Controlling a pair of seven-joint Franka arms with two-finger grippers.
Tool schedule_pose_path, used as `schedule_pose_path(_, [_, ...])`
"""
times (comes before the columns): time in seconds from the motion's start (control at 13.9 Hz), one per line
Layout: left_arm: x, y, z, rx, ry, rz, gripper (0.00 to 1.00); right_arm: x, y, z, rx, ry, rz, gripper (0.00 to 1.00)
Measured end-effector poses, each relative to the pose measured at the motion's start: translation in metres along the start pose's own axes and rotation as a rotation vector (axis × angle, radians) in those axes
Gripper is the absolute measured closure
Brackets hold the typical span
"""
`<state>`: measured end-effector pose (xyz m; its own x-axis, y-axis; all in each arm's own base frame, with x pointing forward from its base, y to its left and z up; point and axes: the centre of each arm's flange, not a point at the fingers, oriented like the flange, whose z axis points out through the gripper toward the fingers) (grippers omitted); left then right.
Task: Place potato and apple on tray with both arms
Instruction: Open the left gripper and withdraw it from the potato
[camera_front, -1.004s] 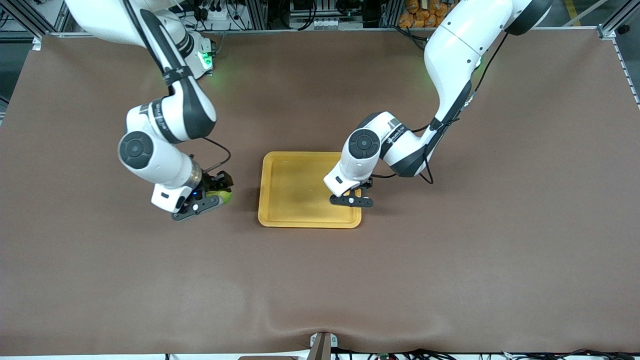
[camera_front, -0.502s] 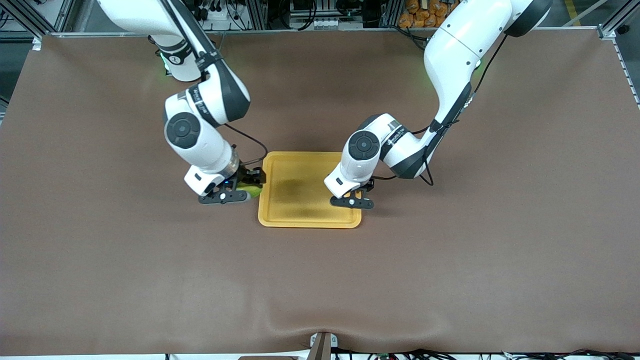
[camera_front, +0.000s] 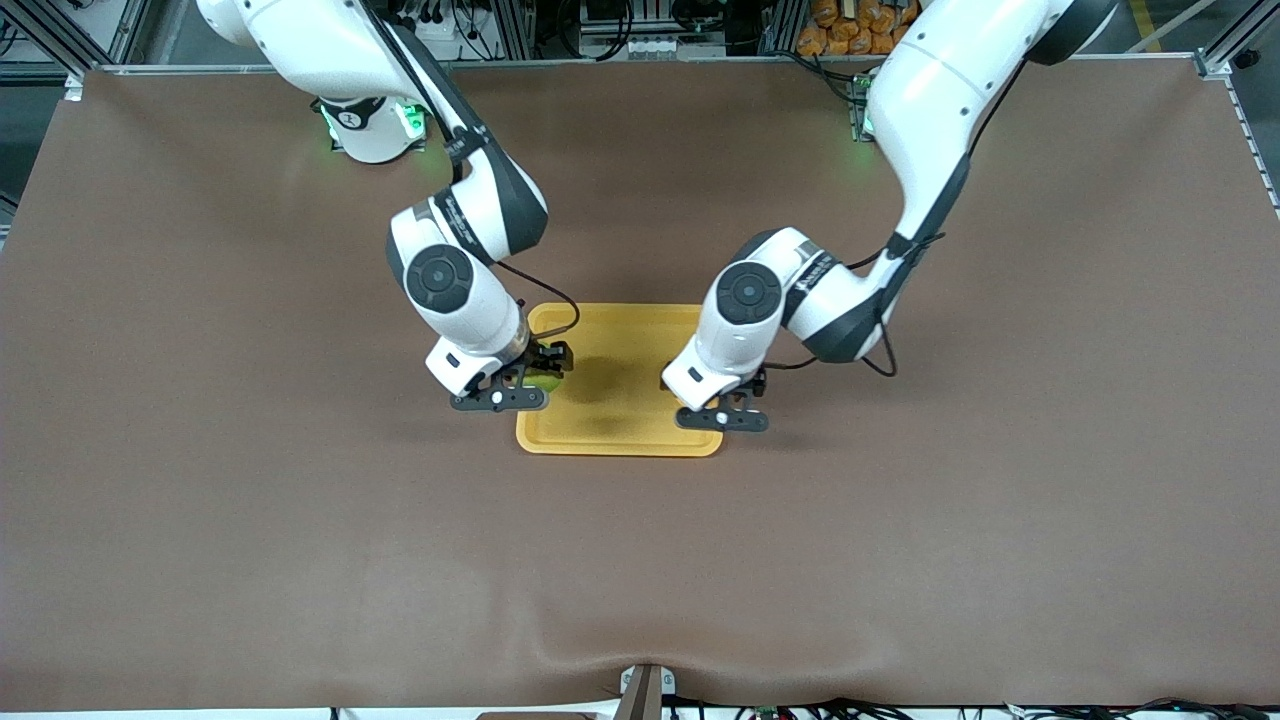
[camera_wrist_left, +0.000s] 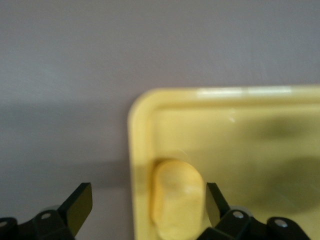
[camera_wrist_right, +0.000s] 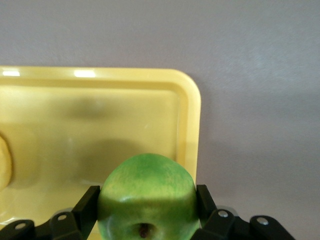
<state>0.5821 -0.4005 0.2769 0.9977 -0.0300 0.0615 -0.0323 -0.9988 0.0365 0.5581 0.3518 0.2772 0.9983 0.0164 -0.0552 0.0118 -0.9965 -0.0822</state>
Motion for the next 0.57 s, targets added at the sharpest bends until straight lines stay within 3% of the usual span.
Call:
schedule_pose_path(0.29, [0.031, -0.055, -0.061, 0.032, 0.034, -0.064, 0.00, -0.012, -0.022, 0.037, -0.020, -0.022, 0.025, 0.18])
schedule_pose_path(0.57, [0.050, -0.107, -0.098, 0.058, 0.050, -0.048, 0.00, -0.016, -0.027, 0.053, -0.032, -0.032, 0.033, 0.18])
